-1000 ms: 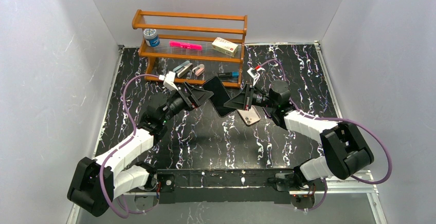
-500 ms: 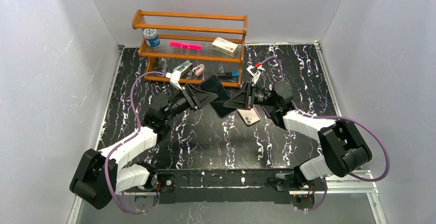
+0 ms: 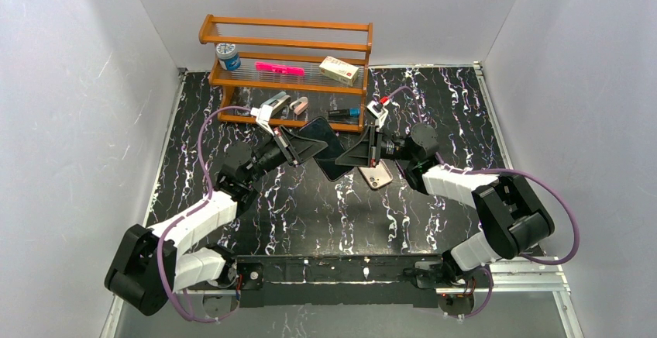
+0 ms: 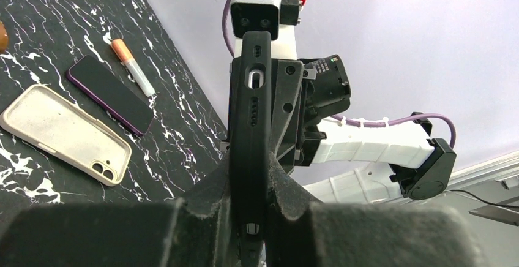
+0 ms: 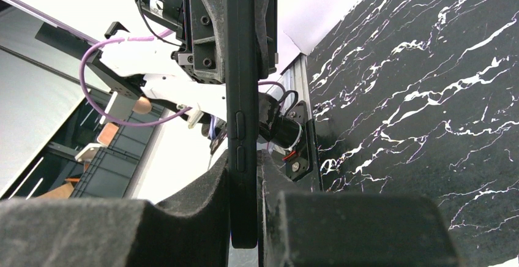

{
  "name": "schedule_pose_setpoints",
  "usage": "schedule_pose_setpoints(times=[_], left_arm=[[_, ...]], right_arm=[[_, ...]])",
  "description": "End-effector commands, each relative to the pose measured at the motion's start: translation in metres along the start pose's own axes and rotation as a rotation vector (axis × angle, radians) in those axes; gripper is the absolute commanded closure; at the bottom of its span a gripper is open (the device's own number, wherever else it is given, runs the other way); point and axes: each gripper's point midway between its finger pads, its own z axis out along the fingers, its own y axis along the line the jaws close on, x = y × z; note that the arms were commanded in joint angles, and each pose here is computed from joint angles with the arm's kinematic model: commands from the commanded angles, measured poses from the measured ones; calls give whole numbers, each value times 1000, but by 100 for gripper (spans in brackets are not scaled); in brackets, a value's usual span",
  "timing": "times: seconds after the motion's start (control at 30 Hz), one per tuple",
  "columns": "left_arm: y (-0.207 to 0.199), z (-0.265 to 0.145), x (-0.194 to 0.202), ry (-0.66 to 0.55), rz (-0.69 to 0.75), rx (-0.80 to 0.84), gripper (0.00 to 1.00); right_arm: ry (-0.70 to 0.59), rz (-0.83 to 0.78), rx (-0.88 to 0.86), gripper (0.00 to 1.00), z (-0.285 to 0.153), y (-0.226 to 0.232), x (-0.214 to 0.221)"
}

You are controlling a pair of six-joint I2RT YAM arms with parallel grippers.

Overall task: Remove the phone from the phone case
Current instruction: Pick up the phone at the center of the board.

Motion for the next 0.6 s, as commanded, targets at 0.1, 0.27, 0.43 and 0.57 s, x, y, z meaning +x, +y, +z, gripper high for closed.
schedule_pose_setpoints(times=[0.1,0.27,0.43,0.57], left_arm=[[-11,-11,-22,-151,32,-3,100],[-12,-19,-43,-283,6,-32,100],[-17,-28,-60,-389,-16,-33,100],[-16,-37,-71,-471,-46,-38,100]], right_arm=[[-78,-143,-18,68,5,21,-22],[-125,-169,30,42,7,22,-21],[-162,-167,53,29,8,21,-19],[-160,-170,38,28,18,24,-11]])
